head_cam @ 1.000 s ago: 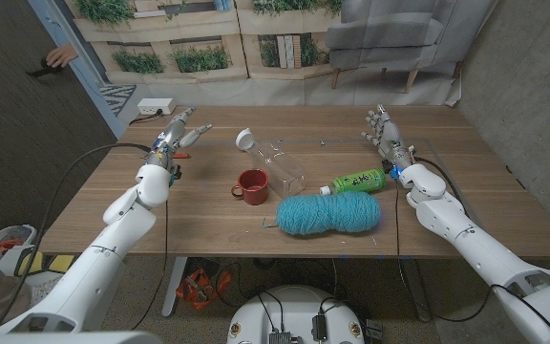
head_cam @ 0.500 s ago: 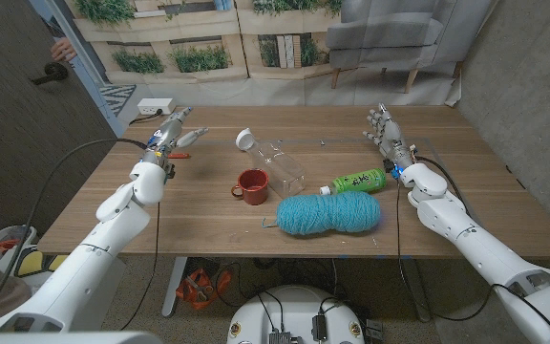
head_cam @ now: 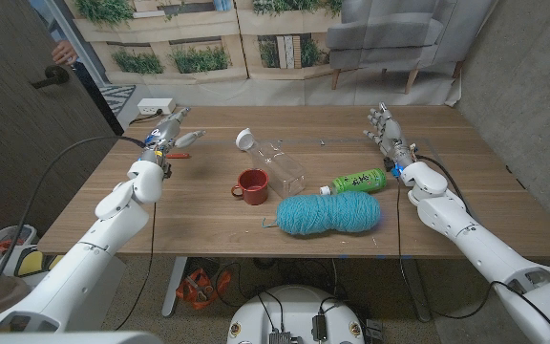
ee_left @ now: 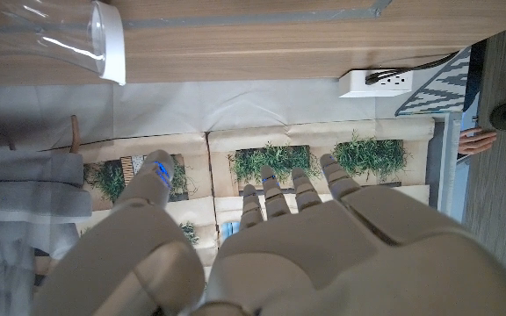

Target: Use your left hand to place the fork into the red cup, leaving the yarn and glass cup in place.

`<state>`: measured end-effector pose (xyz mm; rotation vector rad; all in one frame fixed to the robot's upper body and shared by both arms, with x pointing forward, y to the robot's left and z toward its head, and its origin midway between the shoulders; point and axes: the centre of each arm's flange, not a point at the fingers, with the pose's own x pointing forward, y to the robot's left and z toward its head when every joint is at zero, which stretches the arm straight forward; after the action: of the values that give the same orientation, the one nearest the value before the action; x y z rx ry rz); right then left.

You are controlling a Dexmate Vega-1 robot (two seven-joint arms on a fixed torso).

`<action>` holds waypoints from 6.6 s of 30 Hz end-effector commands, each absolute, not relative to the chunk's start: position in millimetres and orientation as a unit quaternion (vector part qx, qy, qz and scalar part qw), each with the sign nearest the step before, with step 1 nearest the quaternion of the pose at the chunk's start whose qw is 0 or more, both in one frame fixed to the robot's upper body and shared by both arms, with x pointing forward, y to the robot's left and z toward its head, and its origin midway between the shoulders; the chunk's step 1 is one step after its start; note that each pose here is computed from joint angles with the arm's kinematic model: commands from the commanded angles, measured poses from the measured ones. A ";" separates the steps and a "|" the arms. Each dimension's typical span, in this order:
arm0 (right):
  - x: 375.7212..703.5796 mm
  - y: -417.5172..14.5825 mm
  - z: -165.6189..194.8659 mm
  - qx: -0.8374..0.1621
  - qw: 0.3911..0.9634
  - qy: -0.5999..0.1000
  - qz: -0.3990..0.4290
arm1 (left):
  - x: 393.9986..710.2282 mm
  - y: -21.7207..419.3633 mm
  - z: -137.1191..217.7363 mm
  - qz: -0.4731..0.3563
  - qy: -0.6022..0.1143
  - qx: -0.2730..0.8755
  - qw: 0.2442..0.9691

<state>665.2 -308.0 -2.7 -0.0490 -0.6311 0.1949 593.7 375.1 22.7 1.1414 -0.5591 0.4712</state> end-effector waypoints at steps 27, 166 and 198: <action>670.8 -300.0 1.1 -0.028 0.945 -0.311 0.101 | 582.6 397.4 30.2 0.263 -0.209 0.584 0.739; 656.1 -312.4 12.7 -0.081 0.942 -0.321 0.055 | 618.7 423.0 40.2 0.254 -0.091 0.723 0.636; 665.3 -308.6 17.5 -0.085 0.944 -0.314 0.058 | 641.7 426.4 27.8 0.232 -0.070 0.727 0.643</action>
<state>663.3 -310.4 17.1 -0.1652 -0.6472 0.1089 628.4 423.6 36.0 1.6676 -0.1920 0.5563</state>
